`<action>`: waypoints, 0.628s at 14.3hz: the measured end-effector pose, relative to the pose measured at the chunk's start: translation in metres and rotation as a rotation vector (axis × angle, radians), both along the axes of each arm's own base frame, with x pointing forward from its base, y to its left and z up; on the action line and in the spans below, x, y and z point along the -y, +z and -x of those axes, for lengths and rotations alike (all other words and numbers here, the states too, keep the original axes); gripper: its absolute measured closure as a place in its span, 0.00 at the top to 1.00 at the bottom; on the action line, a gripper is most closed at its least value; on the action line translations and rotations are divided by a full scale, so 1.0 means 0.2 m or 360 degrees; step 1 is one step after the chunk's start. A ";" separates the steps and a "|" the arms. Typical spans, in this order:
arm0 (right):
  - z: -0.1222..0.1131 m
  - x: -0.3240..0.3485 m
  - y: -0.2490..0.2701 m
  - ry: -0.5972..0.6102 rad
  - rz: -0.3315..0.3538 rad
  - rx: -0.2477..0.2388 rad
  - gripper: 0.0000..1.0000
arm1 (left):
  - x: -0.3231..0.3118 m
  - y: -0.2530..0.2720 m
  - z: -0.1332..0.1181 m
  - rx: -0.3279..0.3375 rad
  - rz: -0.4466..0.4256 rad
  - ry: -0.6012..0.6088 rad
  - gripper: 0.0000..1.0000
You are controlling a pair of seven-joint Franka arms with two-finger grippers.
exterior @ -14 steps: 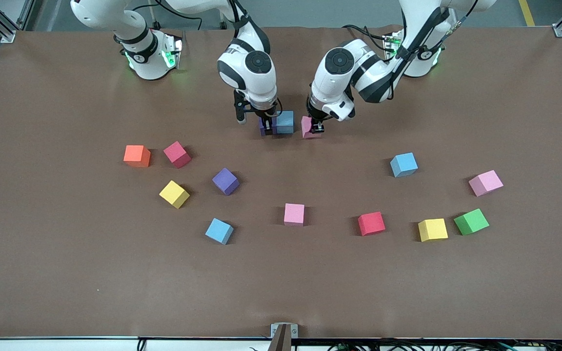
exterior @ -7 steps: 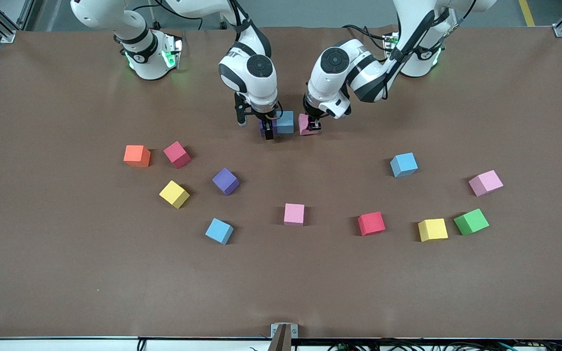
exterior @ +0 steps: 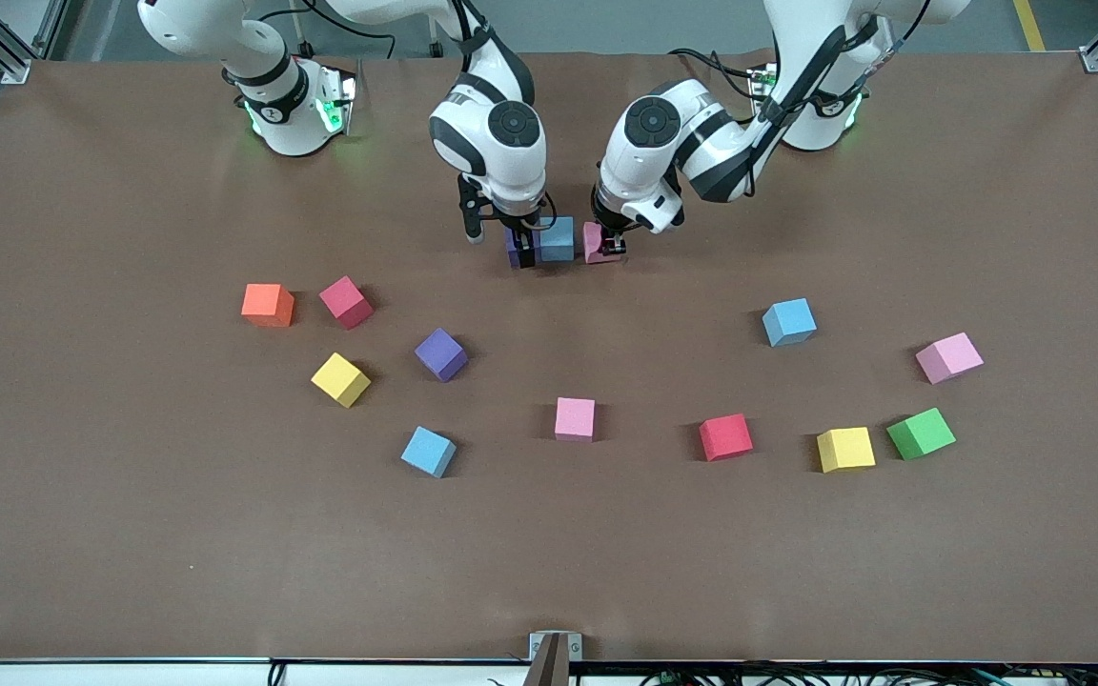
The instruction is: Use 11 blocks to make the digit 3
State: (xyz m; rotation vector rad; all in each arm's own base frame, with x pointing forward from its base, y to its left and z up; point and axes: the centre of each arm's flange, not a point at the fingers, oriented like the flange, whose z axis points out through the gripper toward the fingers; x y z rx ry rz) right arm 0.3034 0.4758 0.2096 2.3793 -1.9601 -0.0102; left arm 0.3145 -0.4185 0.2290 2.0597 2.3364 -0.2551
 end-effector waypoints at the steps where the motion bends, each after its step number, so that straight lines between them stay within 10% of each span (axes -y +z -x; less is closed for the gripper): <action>1: 0.00 0.00 0.05 0.0007 0.0001 -0.0005 1.00 | 0.00 0.00 0.00 0.0002 0.0002 -0.0006 0.47; 9: -0.17 0.15 0.44 0.0173 -0.0023 -0.0031 1.00 | 0.03 -0.06 0.00 -0.0015 0.0007 -0.0028 0.47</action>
